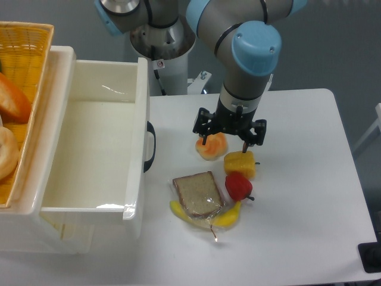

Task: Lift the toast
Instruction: 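Raise the open gripper away from the bread roll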

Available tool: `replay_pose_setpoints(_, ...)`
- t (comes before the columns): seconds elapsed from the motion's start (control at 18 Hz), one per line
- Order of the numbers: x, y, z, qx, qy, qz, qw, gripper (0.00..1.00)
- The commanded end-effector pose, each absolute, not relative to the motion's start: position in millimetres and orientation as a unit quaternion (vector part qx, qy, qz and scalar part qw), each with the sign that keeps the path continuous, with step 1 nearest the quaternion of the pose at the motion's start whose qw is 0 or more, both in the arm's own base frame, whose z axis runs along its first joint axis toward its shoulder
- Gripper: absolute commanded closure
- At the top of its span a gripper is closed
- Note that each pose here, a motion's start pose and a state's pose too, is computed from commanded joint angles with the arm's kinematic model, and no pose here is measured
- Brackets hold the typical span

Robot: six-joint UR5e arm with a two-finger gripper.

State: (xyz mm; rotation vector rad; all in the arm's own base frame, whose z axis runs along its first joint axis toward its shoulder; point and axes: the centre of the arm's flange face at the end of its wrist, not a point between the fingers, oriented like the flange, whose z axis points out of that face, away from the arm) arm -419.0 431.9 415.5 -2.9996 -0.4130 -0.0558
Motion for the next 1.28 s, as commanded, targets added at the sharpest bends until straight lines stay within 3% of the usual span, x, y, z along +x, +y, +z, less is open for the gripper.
replay_pose_setpoints(0.5,-424.5,436.2,411.3,-0.988,-0.138,-0.016,0.07,0.0)
replay_pose_setpoints(0.83,-431.4,449.0,368.9,-0.985,-0.158,-0.042,0.053,0.0)
replay_pose_setpoints(1.28,-433.5,461.6,348.5,-0.987,-0.151,-0.039,0.049,0.0)
